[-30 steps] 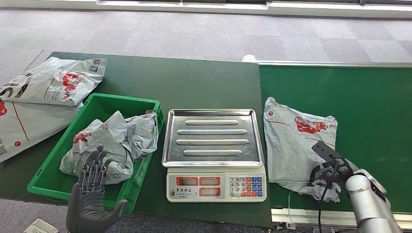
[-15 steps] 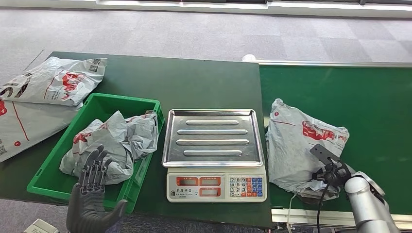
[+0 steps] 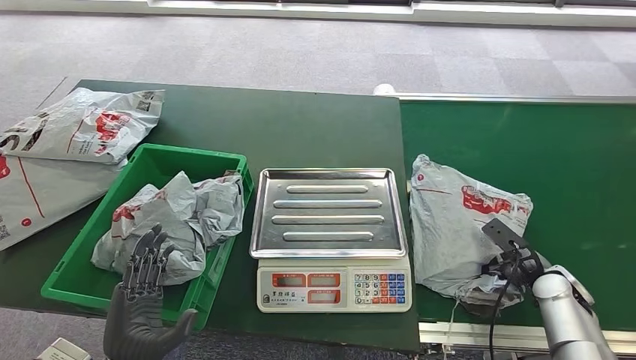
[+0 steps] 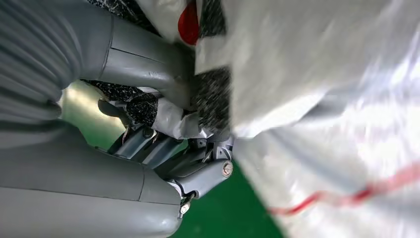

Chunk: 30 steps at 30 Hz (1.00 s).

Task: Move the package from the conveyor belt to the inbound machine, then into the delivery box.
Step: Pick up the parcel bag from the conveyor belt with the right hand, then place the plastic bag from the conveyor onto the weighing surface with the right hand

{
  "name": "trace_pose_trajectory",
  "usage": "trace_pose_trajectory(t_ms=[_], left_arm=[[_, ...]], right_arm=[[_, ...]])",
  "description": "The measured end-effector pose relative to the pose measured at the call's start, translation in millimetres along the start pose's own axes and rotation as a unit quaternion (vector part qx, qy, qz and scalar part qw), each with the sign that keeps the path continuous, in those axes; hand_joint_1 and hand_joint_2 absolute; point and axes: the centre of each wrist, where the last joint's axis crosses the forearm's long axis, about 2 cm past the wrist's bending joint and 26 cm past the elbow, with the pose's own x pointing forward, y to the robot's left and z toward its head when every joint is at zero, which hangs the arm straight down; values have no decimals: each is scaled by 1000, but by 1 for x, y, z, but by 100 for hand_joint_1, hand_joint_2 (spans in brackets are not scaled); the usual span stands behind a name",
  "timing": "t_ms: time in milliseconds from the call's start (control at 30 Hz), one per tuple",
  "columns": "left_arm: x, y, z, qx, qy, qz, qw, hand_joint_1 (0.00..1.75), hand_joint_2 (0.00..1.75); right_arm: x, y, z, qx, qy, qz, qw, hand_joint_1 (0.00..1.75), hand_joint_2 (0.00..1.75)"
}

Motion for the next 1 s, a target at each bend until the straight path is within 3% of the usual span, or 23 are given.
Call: trace_pose_trajectory(t_ms=[67,133,200,267,300,367,633,1000], left_arm=[[1,-2,-1,-1,-1,4,1000,0,175],[2,-4,-2,0,-4,10,1000,0,175],[2,-6,-2,6,-10,11,1000,0,175],[1,-7,-3,21,-15,7,1000,0,175],[1,-7,-3,28,-18,5,999,0,175],[0,-8,-3,39,-21,4,999,0,175],[-1,-10,1,54,-24,6,998,0,175],[-2,-10,4,57,-25,4,998,0,175]], right_arm=[[7,-9,2,-81,-46,-60,994,175,175],[19,-22,9,-208,-122,-135,961,175,175],[32,-36,24,-356,-218,-207,885,175,175],[44,-47,45,-467,-289,-233,802,175,175],[49,-51,56,-497,-307,-235,777,175,175],[58,-57,74,-525,-326,-241,748,175,175],[66,-65,99,-571,-362,-259,690,175,175],[72,-65,109,-561,-398,-279,670,175,175]])
